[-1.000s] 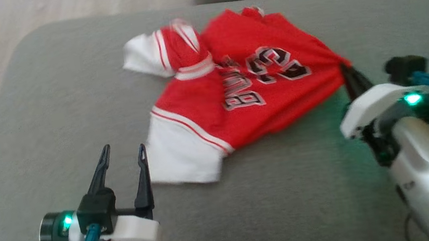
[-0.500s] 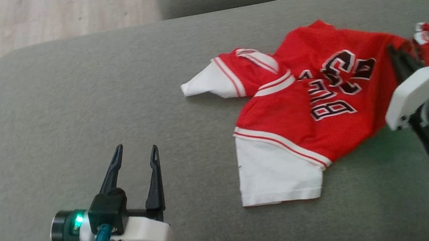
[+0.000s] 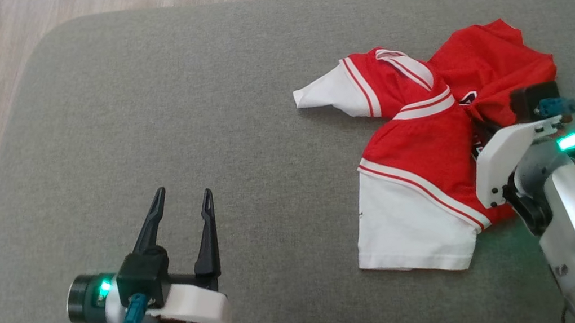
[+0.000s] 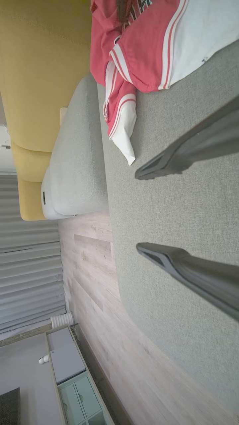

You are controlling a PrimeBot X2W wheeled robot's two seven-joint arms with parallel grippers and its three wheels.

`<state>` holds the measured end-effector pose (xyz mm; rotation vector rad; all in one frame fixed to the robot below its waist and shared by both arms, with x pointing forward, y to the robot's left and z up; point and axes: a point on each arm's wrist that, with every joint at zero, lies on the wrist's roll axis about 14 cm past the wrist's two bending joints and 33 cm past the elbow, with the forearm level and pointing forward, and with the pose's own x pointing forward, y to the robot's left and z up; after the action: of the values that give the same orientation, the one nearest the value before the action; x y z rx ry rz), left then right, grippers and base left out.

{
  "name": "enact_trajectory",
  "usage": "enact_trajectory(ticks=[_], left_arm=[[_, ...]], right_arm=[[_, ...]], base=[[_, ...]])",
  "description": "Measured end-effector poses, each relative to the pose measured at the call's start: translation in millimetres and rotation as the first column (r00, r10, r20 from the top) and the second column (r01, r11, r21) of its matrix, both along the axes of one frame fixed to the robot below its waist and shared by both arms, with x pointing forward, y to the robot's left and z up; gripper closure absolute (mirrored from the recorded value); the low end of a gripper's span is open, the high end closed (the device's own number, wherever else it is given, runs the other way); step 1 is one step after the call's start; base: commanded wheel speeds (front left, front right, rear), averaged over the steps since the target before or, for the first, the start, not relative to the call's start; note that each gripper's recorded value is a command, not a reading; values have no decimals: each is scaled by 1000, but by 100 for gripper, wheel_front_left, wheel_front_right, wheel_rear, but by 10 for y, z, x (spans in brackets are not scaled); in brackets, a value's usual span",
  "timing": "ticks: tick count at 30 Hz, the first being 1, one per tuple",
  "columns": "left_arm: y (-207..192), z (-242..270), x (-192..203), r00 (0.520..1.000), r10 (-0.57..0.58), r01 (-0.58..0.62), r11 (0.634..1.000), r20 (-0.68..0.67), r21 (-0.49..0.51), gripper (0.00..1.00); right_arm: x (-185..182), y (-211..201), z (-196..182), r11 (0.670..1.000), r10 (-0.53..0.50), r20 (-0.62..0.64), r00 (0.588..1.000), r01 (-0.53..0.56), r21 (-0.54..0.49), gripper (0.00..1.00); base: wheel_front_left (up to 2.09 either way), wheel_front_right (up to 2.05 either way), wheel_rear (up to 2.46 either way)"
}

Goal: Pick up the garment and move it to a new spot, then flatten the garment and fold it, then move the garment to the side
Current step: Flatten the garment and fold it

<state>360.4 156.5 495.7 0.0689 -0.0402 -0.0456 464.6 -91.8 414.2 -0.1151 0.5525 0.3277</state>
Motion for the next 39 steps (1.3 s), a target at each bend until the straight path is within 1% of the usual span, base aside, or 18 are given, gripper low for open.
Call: enact_trajectory(ticks=[1,5,10,14,18,22,26,28,31,33,36,39], left_arm=[[7,-2,0,1000,2,-2,1000,-1,0,0],[0,-17,5,1000,2,-2,1000,-5,-1,0],[-66,-1,45,1000,-18,18,1000,1,-4,0],[-164,33,94,999,-49,50,999,13,-8,0],[-319,77,152,995,-96,97,995,29,-13,0],[-479,118,213,989,-143,144,989,44,-18,0],[-648,160,270,980,-191,192,981,58,-23,0],[-737,174,290,975,-214,216,976,63,-28,0],[-855,186,314,967,-246,249,968,68,-34,0],[-927,173,323,961,-269,272,961,64,-42,0],[-1001,139,331,955,-291,294,955,55,-50,0],[-1030,113,336,953,-299,301,952,47,-54,0]], right_arm=[[16,12,-27,1000,4,-8,1000,-4,-4,0],[46,5,-97,1000,3,-16,1000,-3,-10,0],[40,-102,-43,999,-30,32,999,30,20,0],[57,-197,169,995,-69,110,992,61,73,0],[30,-356,467,985,-126,202,971,98,141,0],[-158,-633,658,968,-209,267,941,159,195,0],[-475,-889,761,941,-301,308,902,229,251,0],[-668,-935,747,929,-333,313,890,252,272,0],[-936,-980,662,900,-389,292,874,292,324,0],[-1072,-1023,581,888,-412,276,868,316,333,0],[-1148,-1030,533,870,-437,262,861,330,368,0],[-1135,-1028,562,868,-439,274,855,326,375,0]], base=[[0,0,0],[0,0,0],[0,0,0],[0,0,0],[0,0,0],[0,0,0],[0,0,0],[0,0,0],[0,0,0],[0,0,0],[0,0,0],[0,0,0]])
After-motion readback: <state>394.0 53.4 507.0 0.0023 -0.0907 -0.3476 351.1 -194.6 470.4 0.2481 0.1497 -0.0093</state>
